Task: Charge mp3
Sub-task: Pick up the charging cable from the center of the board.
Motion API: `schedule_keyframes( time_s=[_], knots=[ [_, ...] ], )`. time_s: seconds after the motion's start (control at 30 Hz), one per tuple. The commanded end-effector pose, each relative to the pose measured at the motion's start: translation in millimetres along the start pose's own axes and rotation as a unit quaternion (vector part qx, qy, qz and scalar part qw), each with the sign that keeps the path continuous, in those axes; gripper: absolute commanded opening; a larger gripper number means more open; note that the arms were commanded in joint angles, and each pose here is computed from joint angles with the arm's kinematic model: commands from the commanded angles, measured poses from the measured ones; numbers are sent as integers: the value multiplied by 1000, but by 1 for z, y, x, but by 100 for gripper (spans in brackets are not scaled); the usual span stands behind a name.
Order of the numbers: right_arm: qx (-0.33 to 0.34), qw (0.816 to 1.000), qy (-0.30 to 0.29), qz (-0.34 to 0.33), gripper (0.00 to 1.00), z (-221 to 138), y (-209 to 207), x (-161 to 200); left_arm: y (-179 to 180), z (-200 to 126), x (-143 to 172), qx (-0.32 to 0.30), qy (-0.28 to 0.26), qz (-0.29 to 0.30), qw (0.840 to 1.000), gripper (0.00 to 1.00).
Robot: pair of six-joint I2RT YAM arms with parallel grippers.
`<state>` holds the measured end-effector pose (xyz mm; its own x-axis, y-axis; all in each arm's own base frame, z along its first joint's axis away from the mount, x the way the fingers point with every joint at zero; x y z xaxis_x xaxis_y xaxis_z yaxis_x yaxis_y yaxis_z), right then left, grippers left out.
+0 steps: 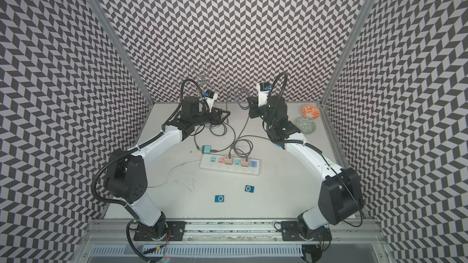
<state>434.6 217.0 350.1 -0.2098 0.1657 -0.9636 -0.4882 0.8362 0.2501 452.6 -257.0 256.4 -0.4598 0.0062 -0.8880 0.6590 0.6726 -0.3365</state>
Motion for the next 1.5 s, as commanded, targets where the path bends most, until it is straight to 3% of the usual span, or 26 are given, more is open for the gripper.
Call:
schedule_keyframes(
  time_s=[0.0, 0.2, 0.4, 0.93, 1.07, 1.2, 1.27, 1.47],
  knots=[
    [-38, 997, -64, -22, 0, -21, 21, -39, 10, 0, 4, 3, -15, -10, 1000, 69],
    [-57, 996, -64, -25, 0, -34, 31, -44, 26, -22, 23, -79, -34, 77, 993, 70],
    [-90, 994, -57, -30, 0, -44, 44, -44, 30, -35, 42, -98, -41, 115, 988, 69],
    [-144, 988, -50, -27, 0, -63, 68, -50, 13, -24, 49, -30, -78, 183, 979, 67],
    [-154, 986, -53, -25, 0, -65, 72, -51, 12, -18, 47, -5, -81, 191, 978, 55],
    [-150, 987, -55, -25, 0, -65, 71, -52, 12, -11, 51, 10, -68, 188, 980, 23],
    [-149, 987, -57, -25, 0, -66, 72, -53, 9, -12, 53, 20, -69, 189, 979, 13],
    [-136, 989, -56, -27, 0, -64, 67, -52, -2, -16, 50, 46, -73, 183, 979, 0]
  ],
)
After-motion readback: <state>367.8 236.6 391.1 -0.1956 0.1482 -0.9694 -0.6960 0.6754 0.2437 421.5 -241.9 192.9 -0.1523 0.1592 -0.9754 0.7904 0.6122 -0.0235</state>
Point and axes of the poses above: each gripper's point midway between its finger pads, its own z axis out along the fingers, its own y axis along the line the jaws close on, x = y × z, the point moved 1 cm from there along -z, back along the fingers, and after that the axes turned 2 degrees about z, right-handed, at the moved point
